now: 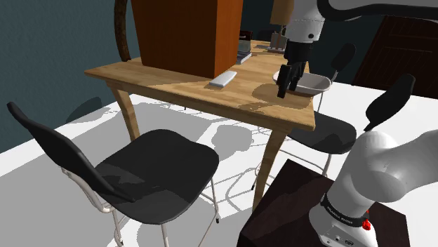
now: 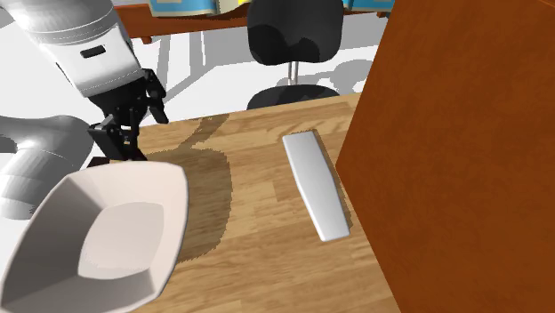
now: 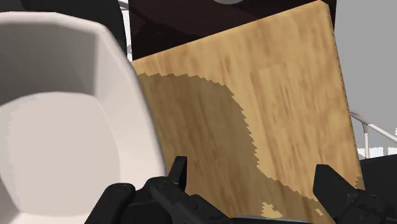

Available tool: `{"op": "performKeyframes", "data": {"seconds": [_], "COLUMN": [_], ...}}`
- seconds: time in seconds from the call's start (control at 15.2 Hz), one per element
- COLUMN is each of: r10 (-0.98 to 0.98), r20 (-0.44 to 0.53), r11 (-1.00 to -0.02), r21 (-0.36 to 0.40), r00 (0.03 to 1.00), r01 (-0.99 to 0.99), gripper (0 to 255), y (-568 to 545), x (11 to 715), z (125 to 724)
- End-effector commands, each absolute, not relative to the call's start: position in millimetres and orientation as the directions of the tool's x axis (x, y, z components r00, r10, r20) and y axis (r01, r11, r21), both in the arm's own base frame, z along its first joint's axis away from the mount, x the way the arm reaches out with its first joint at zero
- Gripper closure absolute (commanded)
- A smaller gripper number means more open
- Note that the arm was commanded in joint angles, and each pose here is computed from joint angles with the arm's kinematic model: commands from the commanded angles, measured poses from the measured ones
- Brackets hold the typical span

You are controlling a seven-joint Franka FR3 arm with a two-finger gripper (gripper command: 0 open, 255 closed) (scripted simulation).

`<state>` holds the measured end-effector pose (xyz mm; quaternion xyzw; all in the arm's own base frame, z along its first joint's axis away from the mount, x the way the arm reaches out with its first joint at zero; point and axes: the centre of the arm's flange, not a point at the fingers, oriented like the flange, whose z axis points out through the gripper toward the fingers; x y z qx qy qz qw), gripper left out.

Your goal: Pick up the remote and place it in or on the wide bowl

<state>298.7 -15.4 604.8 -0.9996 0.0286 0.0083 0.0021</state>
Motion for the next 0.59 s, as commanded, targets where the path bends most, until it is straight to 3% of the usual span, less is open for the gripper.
{"op": "performKeyframes", "data": {"seconds": [0.0,0.53], "r10": [-0.057,-0.451], "r20": [-0.017,-0.015], "r11": [-0.998,-0.893], "r21": [-0.004,0.001], "r00": [0.998,0.892], "r01": [-0.057,-0.451], "gripper": [0,0], "y": [-15.4,9.1], "x": [298.7,400.2], "z": [604.8,608.3]}}
